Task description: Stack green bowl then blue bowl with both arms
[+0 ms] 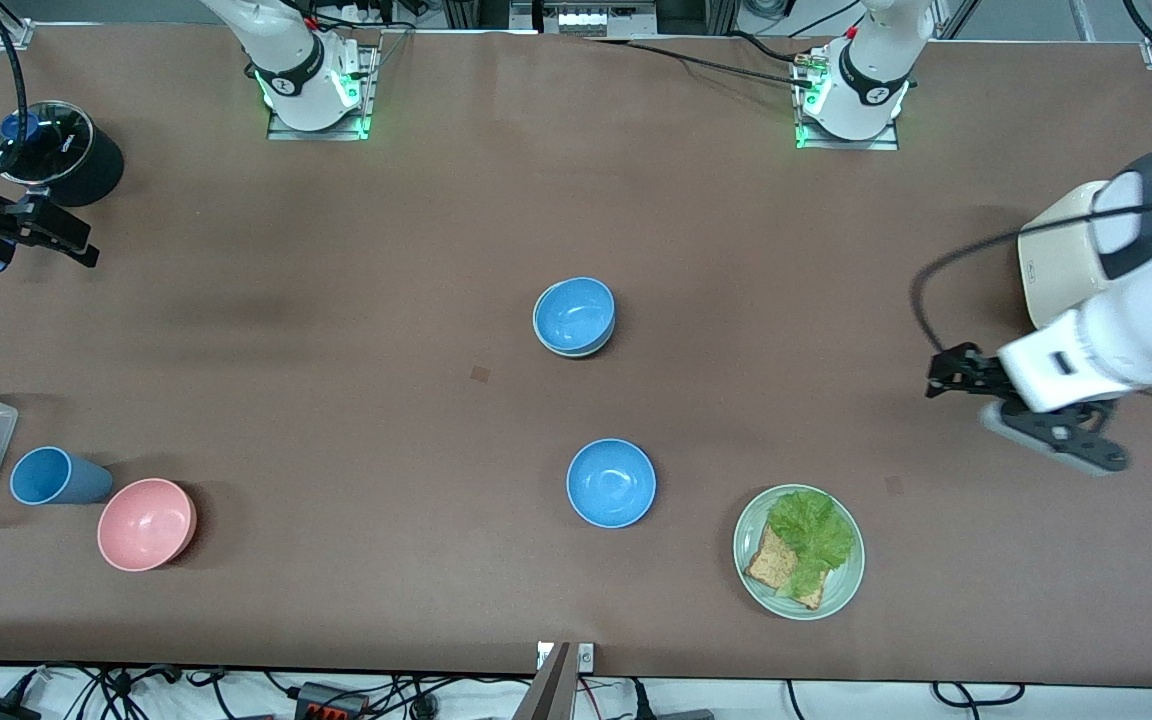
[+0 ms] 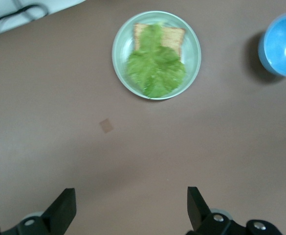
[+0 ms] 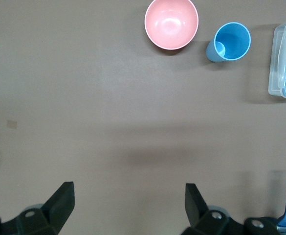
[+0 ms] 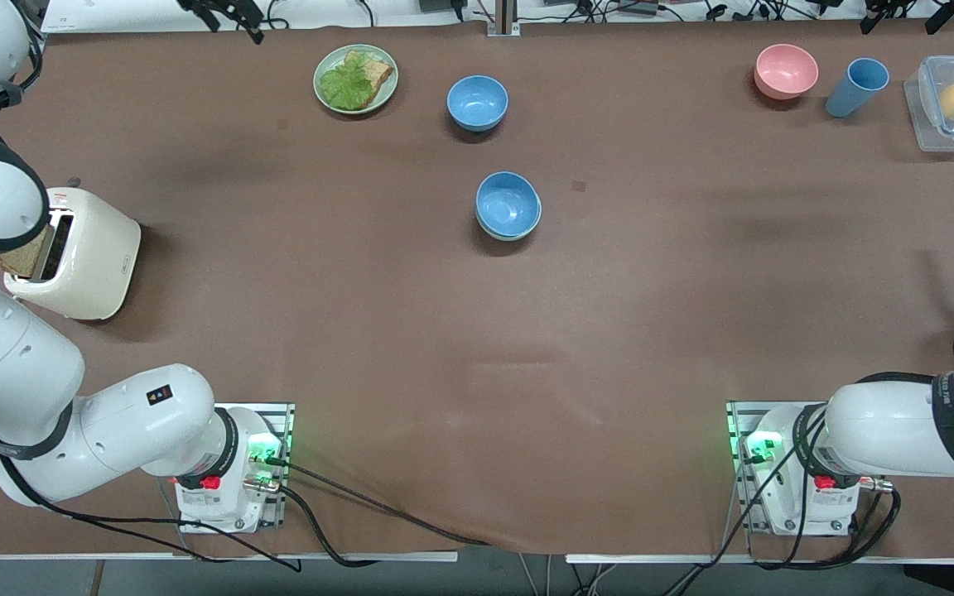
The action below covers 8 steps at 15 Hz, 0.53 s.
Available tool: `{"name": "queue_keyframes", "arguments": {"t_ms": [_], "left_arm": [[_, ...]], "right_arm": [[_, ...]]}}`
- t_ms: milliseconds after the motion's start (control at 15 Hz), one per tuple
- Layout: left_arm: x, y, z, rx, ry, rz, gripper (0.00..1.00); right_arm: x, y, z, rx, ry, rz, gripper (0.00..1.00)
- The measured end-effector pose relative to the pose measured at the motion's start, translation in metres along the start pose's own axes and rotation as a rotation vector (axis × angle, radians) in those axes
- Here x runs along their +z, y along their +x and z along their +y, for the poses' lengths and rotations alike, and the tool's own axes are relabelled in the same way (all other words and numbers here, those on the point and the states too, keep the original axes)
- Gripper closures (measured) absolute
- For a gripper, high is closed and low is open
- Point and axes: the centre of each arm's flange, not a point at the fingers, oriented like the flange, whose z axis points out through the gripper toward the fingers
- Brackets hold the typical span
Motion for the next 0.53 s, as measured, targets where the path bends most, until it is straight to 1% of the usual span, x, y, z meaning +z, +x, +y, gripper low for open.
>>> {"name": "queue_keyframes", "arguments": {"t_ms": [133,267,400,533], "left_arm": [[-0.018,-0.013,-0.002,-0.046,0.051,-0.003,0.0],[-0.038,-0.032,0.013,-0.051,0.086,-0.03,0.0],[-0.05,-0.045,0.028,-0.044,0.103,-0.044,0.0],[-0.049,-0.053,0.033,-0.044,0.115,-0.057,0.0]], "right_arm": [[0.0,0.0,0.0,0.0,0.0,0.0,0.0],[0.0,0.0,0.0,0.0,0.0,0.0,0.0],[0.0,0.0,0.0,0.0,0.0,0.0,0.0],[0.0,0.0,0.0,0.0,0.0,0.0,0.0]]}}
